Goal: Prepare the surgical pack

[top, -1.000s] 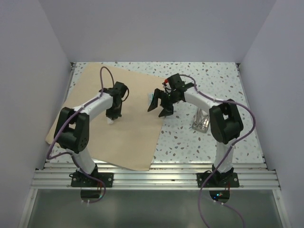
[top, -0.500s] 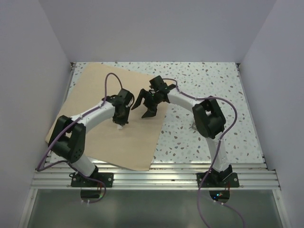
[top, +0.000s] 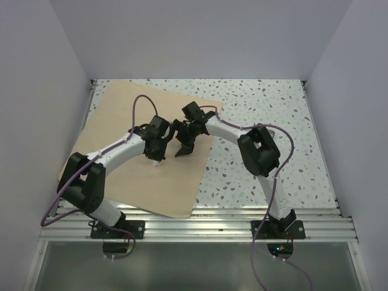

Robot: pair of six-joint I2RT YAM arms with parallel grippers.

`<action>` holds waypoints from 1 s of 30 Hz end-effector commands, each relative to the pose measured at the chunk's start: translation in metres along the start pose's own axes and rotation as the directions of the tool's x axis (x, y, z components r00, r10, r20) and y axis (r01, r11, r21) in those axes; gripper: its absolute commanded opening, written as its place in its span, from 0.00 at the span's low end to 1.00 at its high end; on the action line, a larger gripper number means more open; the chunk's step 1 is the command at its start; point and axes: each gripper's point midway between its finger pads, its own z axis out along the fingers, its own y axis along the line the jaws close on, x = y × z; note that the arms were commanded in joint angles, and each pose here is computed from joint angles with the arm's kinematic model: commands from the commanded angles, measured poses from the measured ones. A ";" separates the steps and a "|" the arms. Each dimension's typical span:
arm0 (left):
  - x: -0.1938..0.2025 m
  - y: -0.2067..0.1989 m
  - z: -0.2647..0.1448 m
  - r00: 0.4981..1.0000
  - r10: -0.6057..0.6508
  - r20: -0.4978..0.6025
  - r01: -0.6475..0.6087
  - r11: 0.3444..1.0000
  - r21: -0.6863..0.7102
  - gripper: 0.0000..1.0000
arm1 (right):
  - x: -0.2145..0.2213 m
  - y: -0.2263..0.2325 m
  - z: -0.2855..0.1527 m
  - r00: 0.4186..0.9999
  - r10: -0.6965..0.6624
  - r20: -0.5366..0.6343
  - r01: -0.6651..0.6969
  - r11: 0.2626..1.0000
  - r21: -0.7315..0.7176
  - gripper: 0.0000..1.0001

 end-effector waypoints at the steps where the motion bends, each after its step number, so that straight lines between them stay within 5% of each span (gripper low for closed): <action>1: -0.012 -0.018 -0.006 0.997 0.013 0.075 -0.018 0.997 0.073 0.00 | 0.011 0.012 0.007 0.999 0.003 -0.032 -0.003 1.000 -0.005 0.80; 11: -0.008 -0.027 -0.005 0.996 0.023 0.086 -0.031 0.994 0.102 0.00 | 0.018 0.006 0.025 0.998 0.025 -0.064 -0.026 1.000 -0.012 0.77; 18: -0.011 -0.029 -0.004 0.995 0.034 0.093 -0.044 0.993 0.109 0.00 | 0.024 0.001 0.030 0.997 0.023 -0.071 -0.023 1.000 0.008 0.67; 30: -0.012 -0.034 -0.015 0.991 0.042 0.125 -0.061 0.987 0.151 0.02 | 0.025 0.002 0.033 0.997 -0.001 -0.079 0.000 1.000 -0.013 0.04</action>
